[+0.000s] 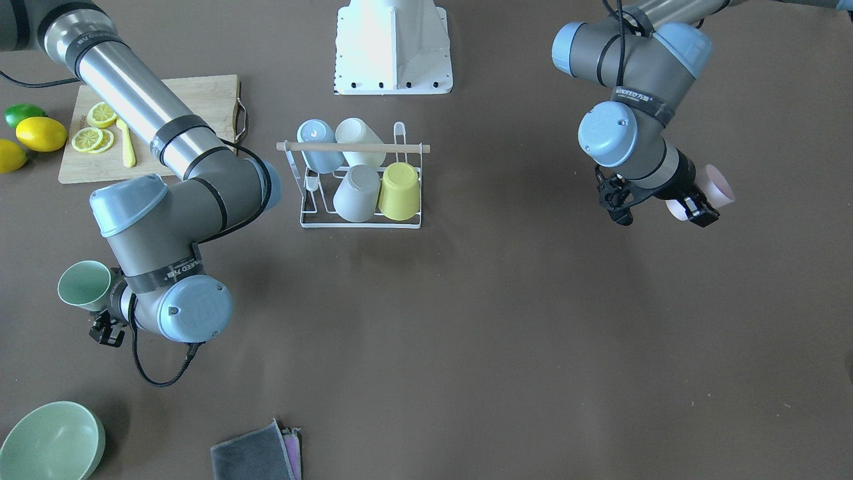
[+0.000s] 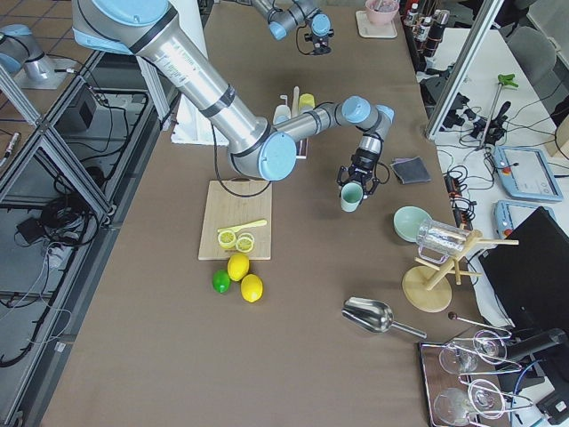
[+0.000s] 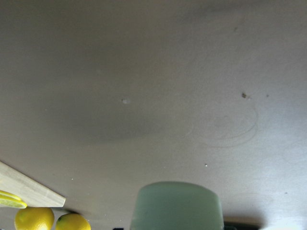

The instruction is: Place cup on cup holder

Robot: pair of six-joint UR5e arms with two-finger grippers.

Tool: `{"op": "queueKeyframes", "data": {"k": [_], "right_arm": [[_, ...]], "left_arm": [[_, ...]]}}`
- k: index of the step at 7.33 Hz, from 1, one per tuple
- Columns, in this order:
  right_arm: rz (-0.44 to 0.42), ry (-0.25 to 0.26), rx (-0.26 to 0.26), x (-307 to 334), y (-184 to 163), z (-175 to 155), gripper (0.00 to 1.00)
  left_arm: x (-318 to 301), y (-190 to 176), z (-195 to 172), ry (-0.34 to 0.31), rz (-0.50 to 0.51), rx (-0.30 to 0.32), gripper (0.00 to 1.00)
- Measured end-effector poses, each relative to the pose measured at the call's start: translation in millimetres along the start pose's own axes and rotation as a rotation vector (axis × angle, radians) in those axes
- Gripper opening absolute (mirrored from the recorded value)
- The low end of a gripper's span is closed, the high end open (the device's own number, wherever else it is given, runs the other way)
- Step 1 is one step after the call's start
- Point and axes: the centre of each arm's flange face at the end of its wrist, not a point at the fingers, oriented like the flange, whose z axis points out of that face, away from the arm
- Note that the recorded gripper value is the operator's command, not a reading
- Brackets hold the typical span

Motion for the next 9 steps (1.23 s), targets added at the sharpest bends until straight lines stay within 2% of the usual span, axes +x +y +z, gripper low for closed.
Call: {"op": "queueKeyframes", "data": {"k": [2,4,5,7,9], "right_arm": [[0.09,0.014,0.207,-16.0,14.1,-52.2,0.0],[0.161,0.006,0.498,-26.0,30.6,-74.7,0.0],[0.204,-0.02,0.645,-24.8,45.9,-85.2,0.0],[0.283,-0.099,0.896,-28.7,81.3,-110.8,0.0],[0.335,-0.117,1.1,-45.7,104.0,-119.8,0.0]], "left_arm": [[-29.4,22.3,-16.5,-0.05,-0.066,0.085,0.41],[-41.0,41.9,-47.5,-0.101,-0.104,0.164,0.41],[-43.0,48.9,-65.0,-0.123,-0.115,0.199,0.41],[-42.7,57.3,-84.3,-0.148,-0.125,0.238,0.41],[-41.8,62.8,-97.0,-0.17,-0.134,0.274,0.41]]}}
